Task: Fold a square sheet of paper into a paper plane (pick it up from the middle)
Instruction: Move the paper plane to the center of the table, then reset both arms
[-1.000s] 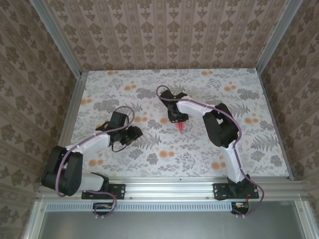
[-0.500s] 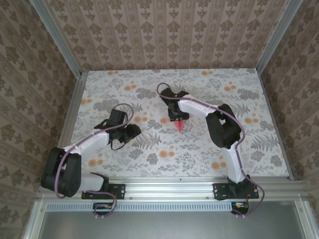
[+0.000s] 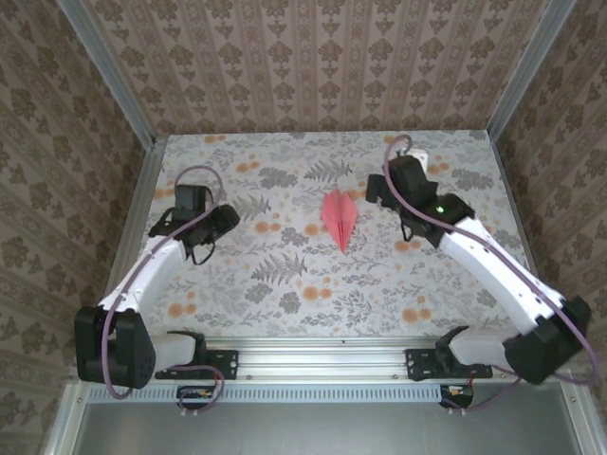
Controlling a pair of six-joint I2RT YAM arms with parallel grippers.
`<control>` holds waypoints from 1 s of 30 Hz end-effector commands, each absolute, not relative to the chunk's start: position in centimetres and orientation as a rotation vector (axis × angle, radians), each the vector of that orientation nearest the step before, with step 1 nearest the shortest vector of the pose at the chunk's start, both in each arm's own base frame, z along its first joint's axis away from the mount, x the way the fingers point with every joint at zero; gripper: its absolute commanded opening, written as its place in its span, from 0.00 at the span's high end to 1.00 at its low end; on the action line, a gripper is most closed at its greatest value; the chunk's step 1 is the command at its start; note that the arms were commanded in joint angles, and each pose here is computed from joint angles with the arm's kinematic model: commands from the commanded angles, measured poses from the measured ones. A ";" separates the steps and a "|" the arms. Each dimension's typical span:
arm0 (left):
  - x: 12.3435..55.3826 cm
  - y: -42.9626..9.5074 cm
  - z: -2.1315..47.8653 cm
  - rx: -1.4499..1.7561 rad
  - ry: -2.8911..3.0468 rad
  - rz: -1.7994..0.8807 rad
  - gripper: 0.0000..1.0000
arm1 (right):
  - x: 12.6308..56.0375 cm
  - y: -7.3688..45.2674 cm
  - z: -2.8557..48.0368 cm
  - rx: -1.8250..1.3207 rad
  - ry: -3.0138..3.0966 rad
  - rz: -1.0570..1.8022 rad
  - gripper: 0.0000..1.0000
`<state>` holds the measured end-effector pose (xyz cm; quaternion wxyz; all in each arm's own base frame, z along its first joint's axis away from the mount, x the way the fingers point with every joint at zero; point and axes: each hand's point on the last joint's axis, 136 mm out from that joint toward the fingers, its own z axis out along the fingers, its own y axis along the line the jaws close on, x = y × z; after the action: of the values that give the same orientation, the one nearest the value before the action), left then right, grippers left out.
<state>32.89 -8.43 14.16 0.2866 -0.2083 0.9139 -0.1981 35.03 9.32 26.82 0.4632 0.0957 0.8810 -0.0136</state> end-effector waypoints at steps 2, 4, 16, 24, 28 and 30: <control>33.5 -3.6 16.0 -0.572 2.361 -0.341 0.35 | 33.7 4.2 29.3 0.271 1.945 -0.189 0.00; 33.5 -1.7 16.6 -0.569 2.313 -0.259 0.22 | 32.7 2.1 29.9 0.308 1.857 -0.256 0.00; 32.2 5.1 18.5 -0.555 2.060 0.033 0.00 | 32.2 -3.7 21.5 0.472 1.905 -0.385 0.00; 33.0 6.6 17.6 -0.457 1.927 0.164 0.00 | 33.2 -5.8 15.5 0.531 1.936 -0.357 0.00; 33.2 6.9 16.3 -0.377 1.924 0.241 0.00 | 33.4 -6.2 13.1 0.523 1.926 -0.351 0.00; 33.5 6.7 15.6 -0.328 1.926 0.255 0.00 | 33.6 -6.2 12.4 0.499 1.915 -0.356 0.00</control>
<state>32.33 6.02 13.75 0.5090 -0.1728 0.8400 0.0739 32.18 -6.58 11.33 0.4875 0.2148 0.8288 -0.1709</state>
